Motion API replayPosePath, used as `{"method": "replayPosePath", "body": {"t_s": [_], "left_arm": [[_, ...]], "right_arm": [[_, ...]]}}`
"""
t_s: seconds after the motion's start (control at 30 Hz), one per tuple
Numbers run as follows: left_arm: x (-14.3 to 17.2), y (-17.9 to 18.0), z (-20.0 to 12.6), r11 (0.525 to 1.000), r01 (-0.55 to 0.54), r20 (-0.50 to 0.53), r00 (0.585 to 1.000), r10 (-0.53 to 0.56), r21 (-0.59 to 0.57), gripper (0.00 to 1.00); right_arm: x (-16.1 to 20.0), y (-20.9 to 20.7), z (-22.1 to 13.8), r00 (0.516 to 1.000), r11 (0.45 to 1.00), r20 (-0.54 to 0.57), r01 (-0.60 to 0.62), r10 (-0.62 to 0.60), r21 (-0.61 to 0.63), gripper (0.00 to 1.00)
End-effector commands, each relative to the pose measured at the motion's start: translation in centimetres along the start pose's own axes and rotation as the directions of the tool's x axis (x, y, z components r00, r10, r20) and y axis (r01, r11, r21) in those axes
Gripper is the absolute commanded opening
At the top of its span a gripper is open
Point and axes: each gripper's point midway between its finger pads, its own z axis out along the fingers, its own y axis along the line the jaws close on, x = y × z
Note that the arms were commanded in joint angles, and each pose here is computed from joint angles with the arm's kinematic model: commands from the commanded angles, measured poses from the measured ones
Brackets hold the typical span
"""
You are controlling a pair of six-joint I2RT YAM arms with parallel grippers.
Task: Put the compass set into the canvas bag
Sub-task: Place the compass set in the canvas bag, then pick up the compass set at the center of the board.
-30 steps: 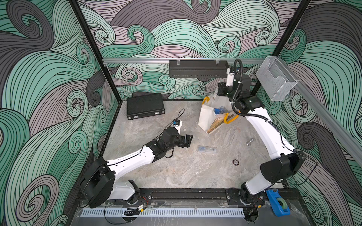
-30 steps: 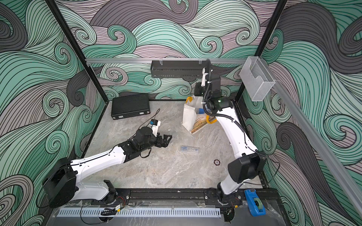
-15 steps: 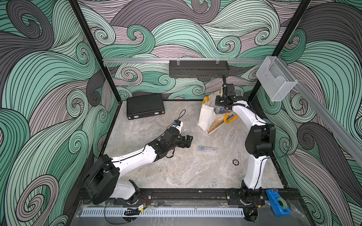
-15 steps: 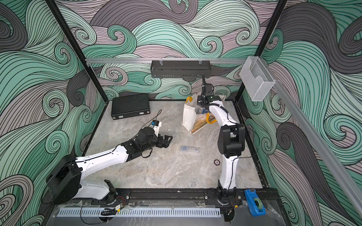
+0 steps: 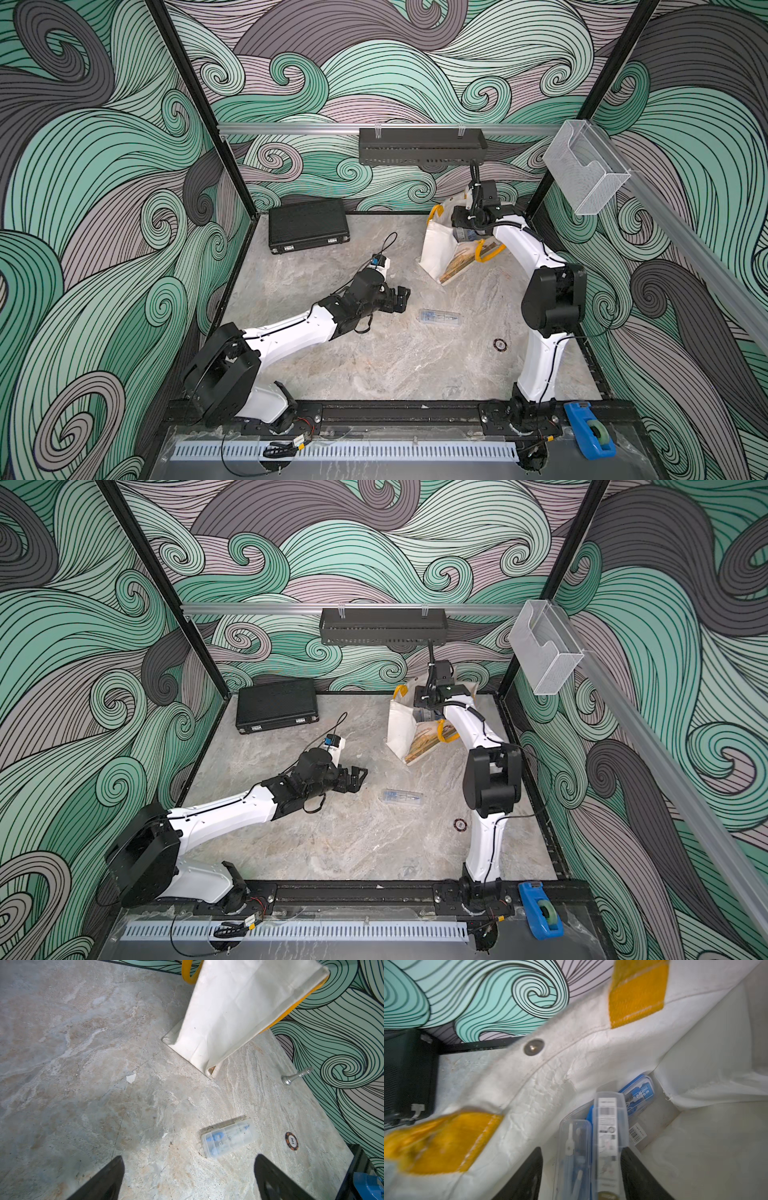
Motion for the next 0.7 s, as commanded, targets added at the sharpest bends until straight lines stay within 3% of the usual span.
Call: {"method": "replayPosePath", "body": {"t_s": [0.0, 0.17, 0.33, 0.57, 0.67], "left_arm": [[-0.9, -0.1, 0.6, 1.000, -0.022, 0.009, 1.000, 0.022, -0.014, 0.97], [-1.1, 0.3, 0.9, 0.999, -0.016, 0.021, 1.000, 0.016, -0.031, 0.97], [-1.5, 1.1, 0.9, 0.998, 0.007, 0.039, 0.999, -0.005, -0.054, 0.97], [-2.4, 2.8, -0.5, 0.994, 0.057, 0.109, 0.993, -0.047, -0.089, 0.97], [-2.5, 4.0, -1.4, 0.989, 0.067, 0.132, 0.990, -0.050, -0.129, 0.98]], "right_arm": [[-3.6, 1.9, -5.4, 0.989, 0.996, 0.144, 0.049, -0.037, -0.078, 0.64], [-4.3, 3.7, -10.2, 0.962, 0.981, 0.263, 0.122, -0.079, -0.150, 0.66], [-2.1, 7.6, -13.9, 0.942, 0.932, 0.302, 0.235, -0.148, -0.277, 0.67], [6.3, 15.2, -18.2, 0.841, 0.737, 0.363, 0.533, -0.403, -0.417, 0.73], [10.7, 16.8, -19.0, 0.809, 0.644, 0.352, 0.588, -0.471, -0.490, 0.75]]}}
